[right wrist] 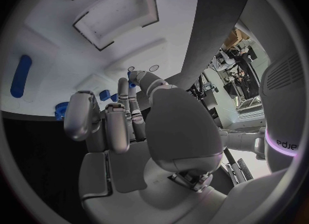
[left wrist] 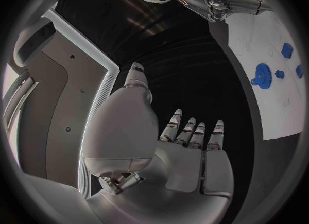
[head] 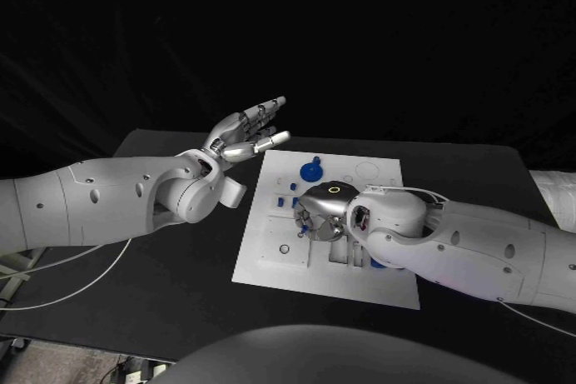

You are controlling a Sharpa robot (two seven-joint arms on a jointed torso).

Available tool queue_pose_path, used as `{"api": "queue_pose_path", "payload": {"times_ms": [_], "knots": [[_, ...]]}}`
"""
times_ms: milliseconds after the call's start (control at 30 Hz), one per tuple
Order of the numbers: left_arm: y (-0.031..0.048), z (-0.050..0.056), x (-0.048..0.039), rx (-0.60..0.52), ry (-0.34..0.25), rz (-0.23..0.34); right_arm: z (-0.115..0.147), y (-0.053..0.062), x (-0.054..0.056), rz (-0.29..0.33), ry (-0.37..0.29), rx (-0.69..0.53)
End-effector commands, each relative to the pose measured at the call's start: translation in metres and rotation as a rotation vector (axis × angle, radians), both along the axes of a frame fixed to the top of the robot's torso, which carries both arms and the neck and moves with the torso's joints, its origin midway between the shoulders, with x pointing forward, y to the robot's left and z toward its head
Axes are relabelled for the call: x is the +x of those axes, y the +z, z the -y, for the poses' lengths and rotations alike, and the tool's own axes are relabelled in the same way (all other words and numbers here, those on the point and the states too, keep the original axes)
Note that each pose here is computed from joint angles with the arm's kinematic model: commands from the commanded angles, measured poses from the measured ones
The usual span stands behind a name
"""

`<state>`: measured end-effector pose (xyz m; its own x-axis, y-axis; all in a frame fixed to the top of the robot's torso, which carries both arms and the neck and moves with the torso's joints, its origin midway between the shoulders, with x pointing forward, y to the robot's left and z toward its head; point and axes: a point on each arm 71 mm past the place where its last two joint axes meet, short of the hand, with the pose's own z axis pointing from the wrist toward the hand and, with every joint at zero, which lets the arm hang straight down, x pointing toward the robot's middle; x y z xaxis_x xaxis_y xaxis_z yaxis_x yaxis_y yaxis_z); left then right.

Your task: Assemble the parts on the task board

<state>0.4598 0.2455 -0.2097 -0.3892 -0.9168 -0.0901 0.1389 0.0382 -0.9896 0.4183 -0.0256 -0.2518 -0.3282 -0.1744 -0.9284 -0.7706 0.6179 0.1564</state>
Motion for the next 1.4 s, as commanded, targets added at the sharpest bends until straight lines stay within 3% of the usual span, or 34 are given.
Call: {"api": "queue_pose_path", "payload": {"times_ms": [33, 1400], "knots": [[0.0003, 0.002, -0.0005, -0.014, -0.021, -0.007, -0.002, -0.001, -0.001, 0.010, 0.008, -0.013], [-0.0012, 0.000, -0.0017, -0.007, -0.025, -0.032, -0.008, -0.011, 0.000, -0.011, 0.012, -0.042]]}}
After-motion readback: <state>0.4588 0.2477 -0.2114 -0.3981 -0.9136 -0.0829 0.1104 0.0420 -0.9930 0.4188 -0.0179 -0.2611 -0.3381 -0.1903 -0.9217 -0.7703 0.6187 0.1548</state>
